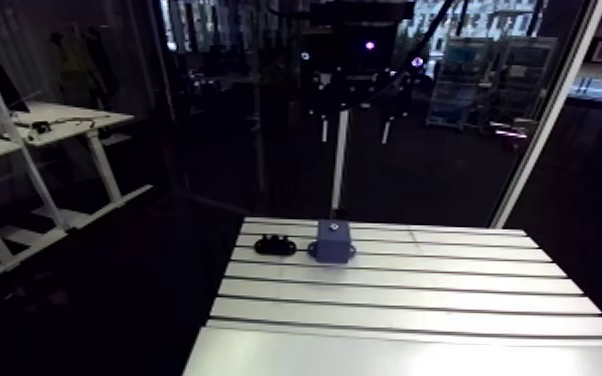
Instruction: Pick up the M10 bolt and insert it into the hole until fully seated.
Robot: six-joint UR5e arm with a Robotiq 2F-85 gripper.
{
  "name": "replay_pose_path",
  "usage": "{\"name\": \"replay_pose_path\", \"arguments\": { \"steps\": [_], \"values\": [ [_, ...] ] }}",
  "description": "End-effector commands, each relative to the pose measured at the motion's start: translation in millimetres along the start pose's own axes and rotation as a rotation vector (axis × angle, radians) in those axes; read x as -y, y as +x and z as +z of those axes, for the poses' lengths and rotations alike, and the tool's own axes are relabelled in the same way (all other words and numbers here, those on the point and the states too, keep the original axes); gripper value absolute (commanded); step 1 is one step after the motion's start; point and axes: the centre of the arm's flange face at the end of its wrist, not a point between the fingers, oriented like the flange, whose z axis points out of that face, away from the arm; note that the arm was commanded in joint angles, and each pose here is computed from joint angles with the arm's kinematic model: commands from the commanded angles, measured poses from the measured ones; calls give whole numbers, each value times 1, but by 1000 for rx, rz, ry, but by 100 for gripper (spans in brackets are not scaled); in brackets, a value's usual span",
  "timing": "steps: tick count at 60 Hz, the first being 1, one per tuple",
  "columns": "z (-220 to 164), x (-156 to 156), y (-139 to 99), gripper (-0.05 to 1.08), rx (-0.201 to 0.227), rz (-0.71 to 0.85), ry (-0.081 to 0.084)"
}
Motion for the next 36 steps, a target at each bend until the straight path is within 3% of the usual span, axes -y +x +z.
{"name": "replay_pose_path", "arguments": {
  "steps": [1, 23, 36],
  "values": [
    [-10, -1, -2, 0, 12, 0, -1],
    [-31, -2, -1, 0, 33, 2, -1],
    [-43, -3, 2, 0, 20, 3, -1]
  ]
}}
